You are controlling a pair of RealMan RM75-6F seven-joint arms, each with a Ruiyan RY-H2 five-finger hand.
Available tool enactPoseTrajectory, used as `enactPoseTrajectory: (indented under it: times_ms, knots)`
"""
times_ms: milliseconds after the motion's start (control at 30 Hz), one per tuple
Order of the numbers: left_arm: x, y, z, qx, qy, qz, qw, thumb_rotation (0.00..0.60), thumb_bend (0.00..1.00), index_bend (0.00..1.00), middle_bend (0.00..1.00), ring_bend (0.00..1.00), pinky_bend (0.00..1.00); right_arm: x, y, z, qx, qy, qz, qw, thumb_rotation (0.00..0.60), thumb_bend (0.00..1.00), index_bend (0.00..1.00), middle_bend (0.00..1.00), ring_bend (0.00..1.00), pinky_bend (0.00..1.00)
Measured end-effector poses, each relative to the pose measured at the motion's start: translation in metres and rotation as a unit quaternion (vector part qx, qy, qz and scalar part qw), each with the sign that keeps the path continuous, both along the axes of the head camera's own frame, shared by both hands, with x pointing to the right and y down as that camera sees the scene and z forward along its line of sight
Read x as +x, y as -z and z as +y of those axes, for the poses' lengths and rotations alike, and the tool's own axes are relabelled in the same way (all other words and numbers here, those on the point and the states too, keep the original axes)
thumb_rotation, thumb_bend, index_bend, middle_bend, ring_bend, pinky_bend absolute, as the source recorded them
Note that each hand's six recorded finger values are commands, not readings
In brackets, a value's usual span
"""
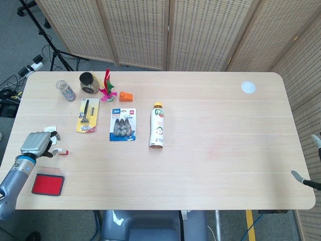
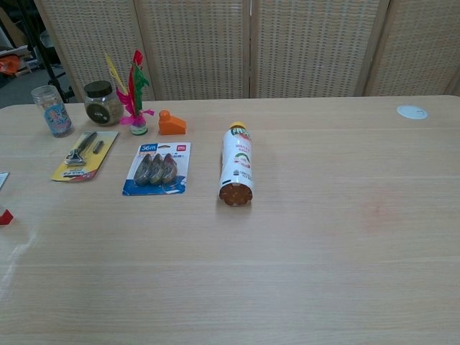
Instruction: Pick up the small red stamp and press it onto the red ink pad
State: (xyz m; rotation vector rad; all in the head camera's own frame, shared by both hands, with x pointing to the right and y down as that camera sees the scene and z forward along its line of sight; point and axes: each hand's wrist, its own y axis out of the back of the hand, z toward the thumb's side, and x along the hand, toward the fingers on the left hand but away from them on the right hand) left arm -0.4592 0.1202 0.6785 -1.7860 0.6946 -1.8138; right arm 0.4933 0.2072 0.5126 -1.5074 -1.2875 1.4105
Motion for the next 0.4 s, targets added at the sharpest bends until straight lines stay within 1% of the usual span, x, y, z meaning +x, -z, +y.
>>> enactPoseTrajectory:
  times_ms: [33,67,100,133,167,200,233,267,300,367,400]
  knots:
    - [0.000,0.005,0.000,0.008,0.000,0.005,1.0000,0.600,0.20,0.15,0.13,0.14,0.40,0.000,0.000,0.000,0.001,0.000,-0.001,1.0000,0.600,0.00,0.00,0.00,0.00,0.00]
    - [0.000,0.010,-0.001,0.017,-0.001,0.011,0.9998,0.600,0.17,0.09,0.03,0.05,0.27,0.000,0.001,0.000,0.001,0.000,-0.001,1.0000,0.600,0.00,0.00,0.00,0.00,0.00]
    - [0.000,0.017,0.000,0.029,0.000,0.021,0.9994,0.600,0.15,0.06,0.01,0.02,0.20,0.000,0.001,0.000,0.002,0.000,-0.001,1.0000,0.600,0.00,0.00,0.00,0.00,0.00]
    - [0.000,0.022,0.000,0.038,0.000,0.029,0.9989,0.600,0.13,0.03,0.00,0.00,0.10,0.000,0.001,0.000,0.002,0.000,-0.002,1.0000,0.600,0.00,0.00,0.00,0.00,0.00]
    - [-0.001,0.028,0.000,0.048,0.000,0.036,0.9982,0.600,0.12,0.01,0.00,0.00,0.06,0.000,0.002,0.000,0.003,0.000,-0.002,1.0000,0.600,0.00,0.00,0.00,0.00,0.00]
    - [-0.001,0.035,0.001,0.062,0.002,0.045,0.9970,0.600,0.11,0.00,0.00,0.00,0.02,0.000,0.002,0.001,0.003,0.000,-0.002,1.0000,0.600,0.00,0.00,0.00,0.00,0.00]
    - [-0.002,0.041,0.002,0.073,0.005,0.052,0.9960,0.600,0.10,0.00,0.00,0.00,0.00,0.000,0.002,0.000,0.004,0.000,-0.002,1.0000,0.600,0.00,0.00,0.00,0.00,0.00]
    - [-0.003,0.046,0.003,0.084,0.009,0.058,0.9947,0.600,0.10,0.00,0.00,0.00,0.00,0.000,0.003,0.000,0.005,0.000,-0.003,1.0000,0.600,0.00,0.00,0.00,0.00,0.00]
    - [-0.006,0.054,0.005,0.103,0.018,0.067,0.9922,0.600,0.10,0.00,0.00,0.00,0.00,0.000,0.003,0.000,0.005,0.000,-0.003,1.0000,0.600,0.00,0.00,0.00,0.00,0.00]
    - [-0.009,0.063,0.008,0.123,0.027,0.075,0.9892,0.600,0.10,0.00,0.00,0.00,0.00,0.000,0.003,0.000,0.005,0.001,-0.003,1.0000,0.600,0.00,0.00,0.00,0.00,0.00]
    - [-0.012,0.069,0.011,0.140,0.034,0.080,0.9864,0.600,0.10,0.00,0.00,0.00,0.00,-0.001,0.003,0.000,0.006,0.001,-0.003,1.0000,0.600,0.00,0.00,0.00,0.00,0.00]
